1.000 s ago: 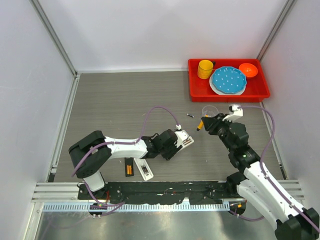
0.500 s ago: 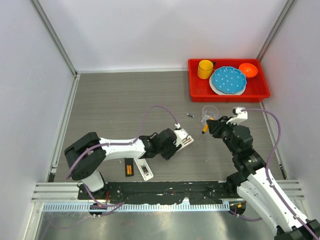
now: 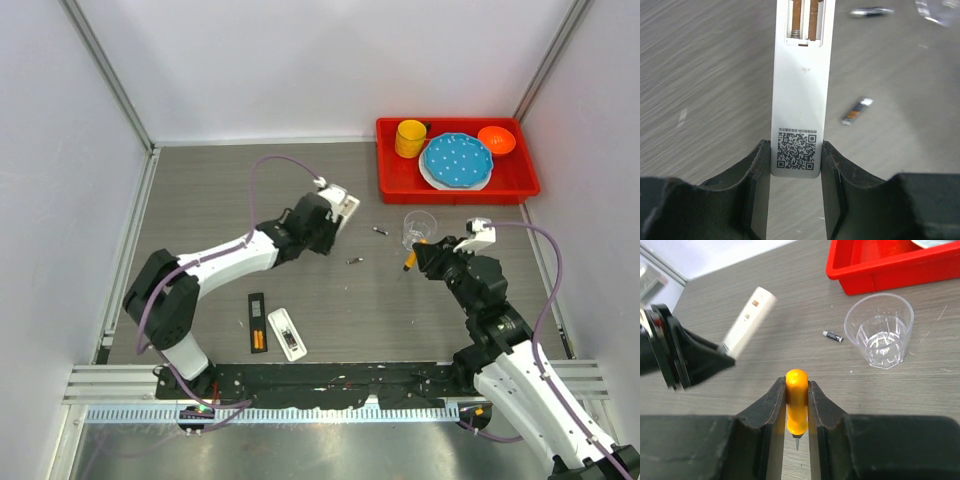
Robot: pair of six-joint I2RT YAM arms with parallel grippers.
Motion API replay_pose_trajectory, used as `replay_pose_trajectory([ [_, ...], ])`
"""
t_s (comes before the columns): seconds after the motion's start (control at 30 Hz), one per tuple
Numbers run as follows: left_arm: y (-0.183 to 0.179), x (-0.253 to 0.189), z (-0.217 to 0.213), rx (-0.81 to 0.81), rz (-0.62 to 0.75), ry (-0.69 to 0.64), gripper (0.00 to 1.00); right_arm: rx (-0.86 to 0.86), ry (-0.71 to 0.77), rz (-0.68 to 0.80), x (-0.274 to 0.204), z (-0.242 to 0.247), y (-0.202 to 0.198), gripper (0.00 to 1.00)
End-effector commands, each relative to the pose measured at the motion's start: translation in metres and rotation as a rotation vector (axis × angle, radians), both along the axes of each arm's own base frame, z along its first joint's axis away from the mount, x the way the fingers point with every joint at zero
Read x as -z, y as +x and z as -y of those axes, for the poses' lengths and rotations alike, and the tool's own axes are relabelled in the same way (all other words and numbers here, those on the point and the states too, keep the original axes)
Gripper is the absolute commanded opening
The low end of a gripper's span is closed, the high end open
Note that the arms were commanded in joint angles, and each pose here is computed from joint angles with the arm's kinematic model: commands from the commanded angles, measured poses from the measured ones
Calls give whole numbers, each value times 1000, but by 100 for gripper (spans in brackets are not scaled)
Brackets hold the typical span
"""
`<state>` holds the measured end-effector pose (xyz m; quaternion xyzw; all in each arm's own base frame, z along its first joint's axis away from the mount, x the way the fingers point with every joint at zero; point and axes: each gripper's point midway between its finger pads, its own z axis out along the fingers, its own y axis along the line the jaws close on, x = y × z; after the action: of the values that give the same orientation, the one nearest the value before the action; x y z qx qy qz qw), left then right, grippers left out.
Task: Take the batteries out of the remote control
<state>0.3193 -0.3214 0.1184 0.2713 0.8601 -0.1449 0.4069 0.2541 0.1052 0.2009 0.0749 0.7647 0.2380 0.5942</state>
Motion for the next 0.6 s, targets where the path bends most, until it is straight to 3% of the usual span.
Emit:
replay_pose_trajectory([
  [0.0, 39, -2, -69, -283, -33, 3, 0, -20, 27, 11, 2, -6, 2, 1],
  [0.27, 71, 25, -167, -571, -106, 40, 0, -65, 39, -30, 16, -15, 1, 1],
  [0.57, 107, 46, -194, -666, -135, 70, 0, -109, 65, -62, 29, -23, -5, 1],
])
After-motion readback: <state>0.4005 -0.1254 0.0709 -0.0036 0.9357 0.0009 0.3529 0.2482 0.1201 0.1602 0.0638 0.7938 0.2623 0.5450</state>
